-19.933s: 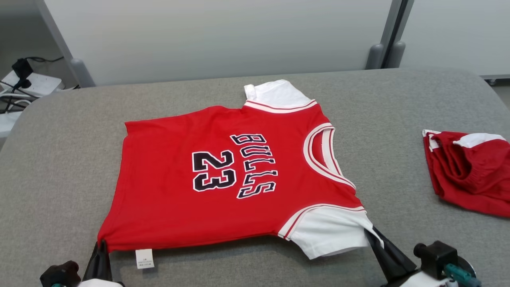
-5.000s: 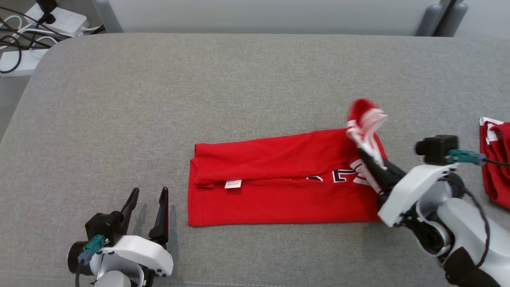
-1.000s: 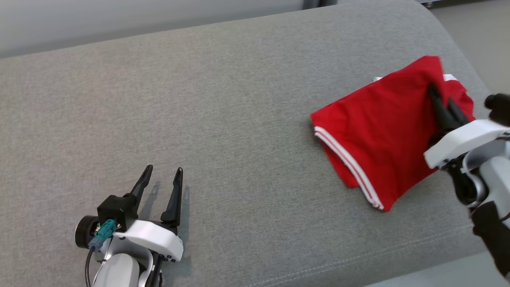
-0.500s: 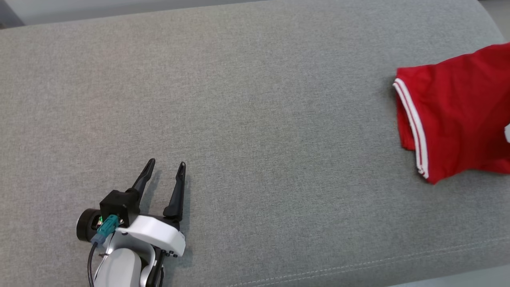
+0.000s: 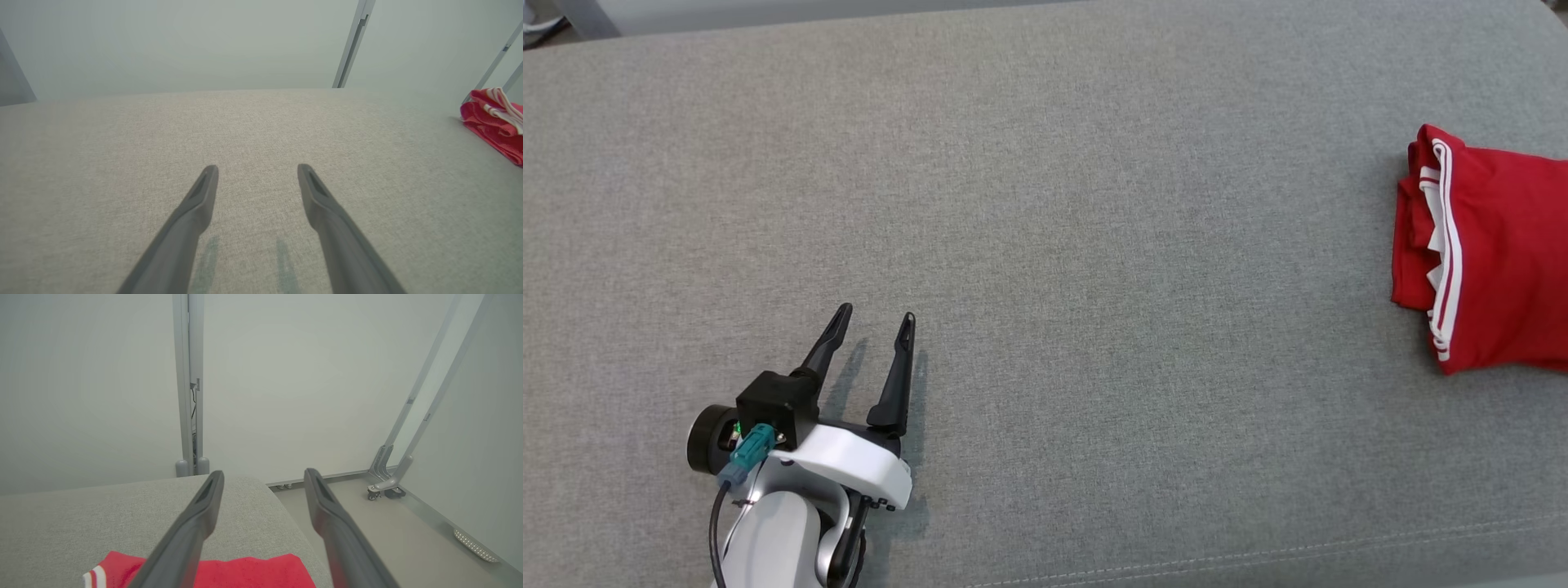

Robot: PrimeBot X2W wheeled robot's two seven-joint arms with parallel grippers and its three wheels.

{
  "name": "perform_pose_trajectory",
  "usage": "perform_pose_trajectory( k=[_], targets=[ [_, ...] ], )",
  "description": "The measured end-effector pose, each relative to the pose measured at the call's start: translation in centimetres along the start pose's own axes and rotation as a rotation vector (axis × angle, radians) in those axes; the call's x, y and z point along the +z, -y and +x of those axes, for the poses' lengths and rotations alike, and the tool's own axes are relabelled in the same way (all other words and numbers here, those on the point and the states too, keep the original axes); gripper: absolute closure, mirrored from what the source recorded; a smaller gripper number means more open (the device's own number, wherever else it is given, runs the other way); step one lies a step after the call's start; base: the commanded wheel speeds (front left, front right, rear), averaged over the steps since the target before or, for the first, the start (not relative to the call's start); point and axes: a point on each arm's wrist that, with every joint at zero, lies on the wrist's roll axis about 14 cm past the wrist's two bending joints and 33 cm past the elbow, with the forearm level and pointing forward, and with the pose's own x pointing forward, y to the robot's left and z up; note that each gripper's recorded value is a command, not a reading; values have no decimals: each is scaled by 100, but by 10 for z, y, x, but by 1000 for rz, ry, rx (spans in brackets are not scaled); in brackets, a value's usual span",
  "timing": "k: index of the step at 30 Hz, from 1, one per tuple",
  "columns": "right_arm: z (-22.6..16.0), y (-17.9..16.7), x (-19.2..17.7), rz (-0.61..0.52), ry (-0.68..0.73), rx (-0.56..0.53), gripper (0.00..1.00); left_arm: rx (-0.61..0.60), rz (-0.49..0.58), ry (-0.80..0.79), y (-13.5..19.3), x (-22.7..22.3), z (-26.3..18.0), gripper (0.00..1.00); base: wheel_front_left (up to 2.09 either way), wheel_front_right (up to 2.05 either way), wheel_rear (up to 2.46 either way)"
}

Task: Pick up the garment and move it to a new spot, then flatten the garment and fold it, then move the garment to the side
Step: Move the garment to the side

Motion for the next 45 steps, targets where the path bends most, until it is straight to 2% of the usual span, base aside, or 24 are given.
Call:
perform_pose_trajectory(
  k=[8, 15, 24, 31, 45],
  targets=[
    [-26, -98, 34, 1, 151, 221, 0, 31, 8, 46, -4, 19, -8, 0, 0, 0, 0],
    [-67, -147, 34, 60, 179, 380, 0, 97, 21, 62, -15, 26, -29, 0, 0, 0, 0],
    [-115, -171, 6, 137, 116, 467, 0, 211, 31, 106, -38, 41, -63, 0, 0, 0, 0],
    [-145, -179, -1, 168, 98, 501, 0, 273, 38, 123, -50, 44, -93, 0, 0, 0, 0],
    [-177, -170, -26, 189, 35, 477, 0, 310, 41, 141, -56, 45, -116, 0, 0, 0, 0]
  ],
)
